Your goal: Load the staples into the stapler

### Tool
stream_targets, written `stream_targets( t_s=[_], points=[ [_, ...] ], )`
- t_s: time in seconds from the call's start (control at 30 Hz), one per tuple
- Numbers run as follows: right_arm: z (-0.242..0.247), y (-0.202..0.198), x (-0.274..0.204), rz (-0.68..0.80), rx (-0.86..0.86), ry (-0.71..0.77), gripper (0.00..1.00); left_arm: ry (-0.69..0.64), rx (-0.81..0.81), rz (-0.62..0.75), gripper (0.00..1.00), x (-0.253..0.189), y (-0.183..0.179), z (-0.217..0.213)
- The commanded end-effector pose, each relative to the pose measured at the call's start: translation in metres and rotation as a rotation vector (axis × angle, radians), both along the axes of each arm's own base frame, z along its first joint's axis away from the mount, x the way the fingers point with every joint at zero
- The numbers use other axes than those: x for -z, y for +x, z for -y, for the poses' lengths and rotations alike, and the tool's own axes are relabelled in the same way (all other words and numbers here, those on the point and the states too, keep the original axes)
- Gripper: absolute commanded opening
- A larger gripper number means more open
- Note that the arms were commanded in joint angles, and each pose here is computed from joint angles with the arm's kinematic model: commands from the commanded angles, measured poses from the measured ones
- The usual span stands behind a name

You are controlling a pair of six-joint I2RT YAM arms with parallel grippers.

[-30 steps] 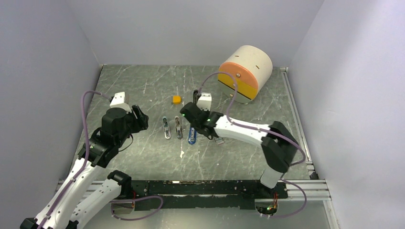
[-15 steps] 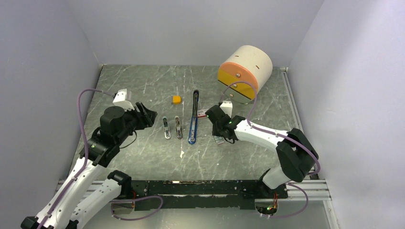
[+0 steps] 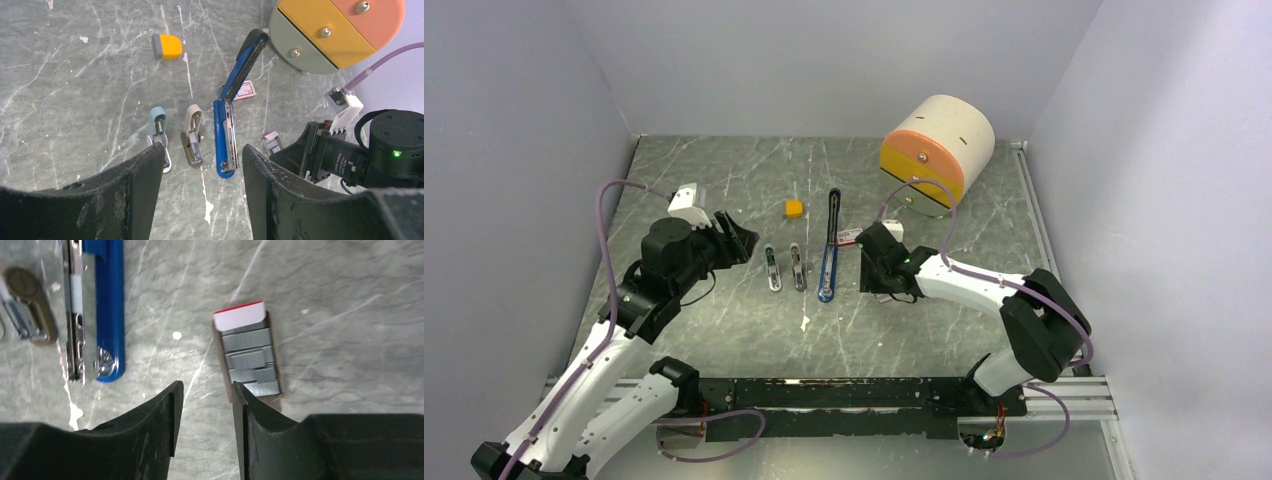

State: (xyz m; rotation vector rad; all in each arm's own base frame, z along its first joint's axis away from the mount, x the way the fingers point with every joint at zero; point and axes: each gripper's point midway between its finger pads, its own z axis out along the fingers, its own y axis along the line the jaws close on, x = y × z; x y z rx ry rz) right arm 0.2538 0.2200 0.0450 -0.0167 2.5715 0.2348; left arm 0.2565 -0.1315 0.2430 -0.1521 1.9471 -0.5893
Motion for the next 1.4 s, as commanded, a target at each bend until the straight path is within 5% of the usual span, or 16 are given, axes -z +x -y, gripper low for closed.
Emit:
stream_targets(
  t_s=[0.0, 0.47, 0.9, 1.07, 1.37],
  points=[
    [-0.023, -0.017, 0.001, -0.069, -0.120, 0.111, 0.45, 0.010, 0.003, 0.020, 0.63, -0.001, 0.004, 0.001],
    [-0.008, -0.031, 0.030, -0.171, -0.103, 0.021, 0.45, 0.027, -0.008, 0.013, 0.63, 0.004, 0.006, -0.001],
    [-0.003, -0.013, -0.015, -0.020, -0.129, 0.027, 0.40, 0.027, -0.016, 0.005, 0.63, 0.007, 0.006, -0.002],
    [0.022, -0.001, -0.016, 0.019, -0.112, -0.094, 0.28, 0.027, -0.016, 0.005, 0.63, 0.007, 0.007, -0.002],
    [0.038, 0.006, 0.001, -0.013, -0.205, -0.248, 0.31, 0.031, -0.021, 0.002, 0.63, 0.008, 0.007, -0.003]
  ],
)
